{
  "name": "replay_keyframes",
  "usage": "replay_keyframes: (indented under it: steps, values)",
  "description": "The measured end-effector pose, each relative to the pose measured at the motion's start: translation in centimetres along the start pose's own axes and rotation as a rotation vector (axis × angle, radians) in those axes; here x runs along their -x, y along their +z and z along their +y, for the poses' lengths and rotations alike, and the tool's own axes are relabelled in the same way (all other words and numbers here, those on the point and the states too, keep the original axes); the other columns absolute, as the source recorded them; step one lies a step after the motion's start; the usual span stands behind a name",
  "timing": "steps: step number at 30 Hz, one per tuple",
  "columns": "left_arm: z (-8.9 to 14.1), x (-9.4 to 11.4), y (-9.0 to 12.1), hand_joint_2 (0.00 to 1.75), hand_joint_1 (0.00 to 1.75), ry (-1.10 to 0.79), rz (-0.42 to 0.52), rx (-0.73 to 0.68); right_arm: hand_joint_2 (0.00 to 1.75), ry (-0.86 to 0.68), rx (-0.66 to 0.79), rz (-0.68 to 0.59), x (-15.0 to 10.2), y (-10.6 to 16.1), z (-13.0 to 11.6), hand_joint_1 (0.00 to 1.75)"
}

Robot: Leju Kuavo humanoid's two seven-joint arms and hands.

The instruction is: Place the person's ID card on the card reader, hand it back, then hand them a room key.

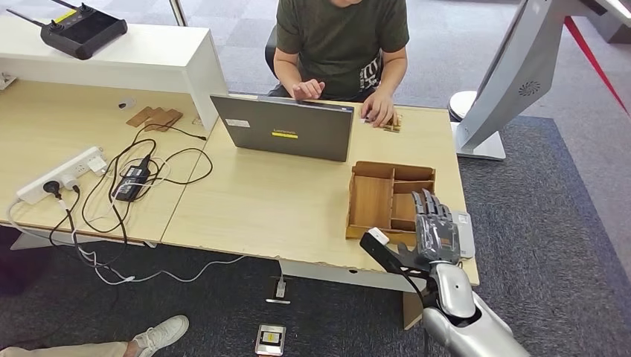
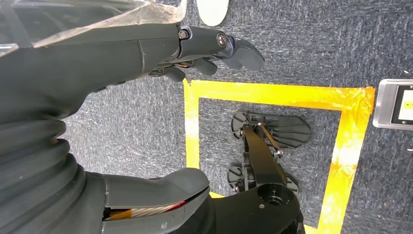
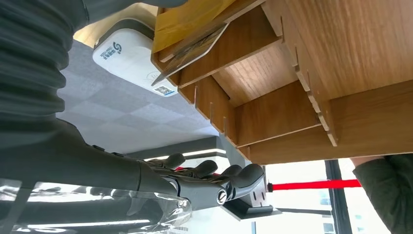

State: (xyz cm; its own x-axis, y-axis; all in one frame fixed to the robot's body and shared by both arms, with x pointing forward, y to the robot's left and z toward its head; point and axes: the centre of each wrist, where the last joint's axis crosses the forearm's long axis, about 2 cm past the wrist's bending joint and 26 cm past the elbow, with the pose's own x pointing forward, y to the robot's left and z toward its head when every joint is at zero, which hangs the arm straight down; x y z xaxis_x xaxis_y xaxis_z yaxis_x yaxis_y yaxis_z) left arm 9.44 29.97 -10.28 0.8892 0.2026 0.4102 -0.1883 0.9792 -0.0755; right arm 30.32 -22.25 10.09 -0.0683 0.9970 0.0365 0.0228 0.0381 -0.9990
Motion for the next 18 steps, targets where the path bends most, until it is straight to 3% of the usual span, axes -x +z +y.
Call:
replay_keyframes:
  steps: [18]
  values:
    - [0.02,-0.01,0.00,1.75,0.00,0.005,0.008,-0.002,1.75,0.011,-0.030,0.067,0.90,-0.69,0.76,0.00]
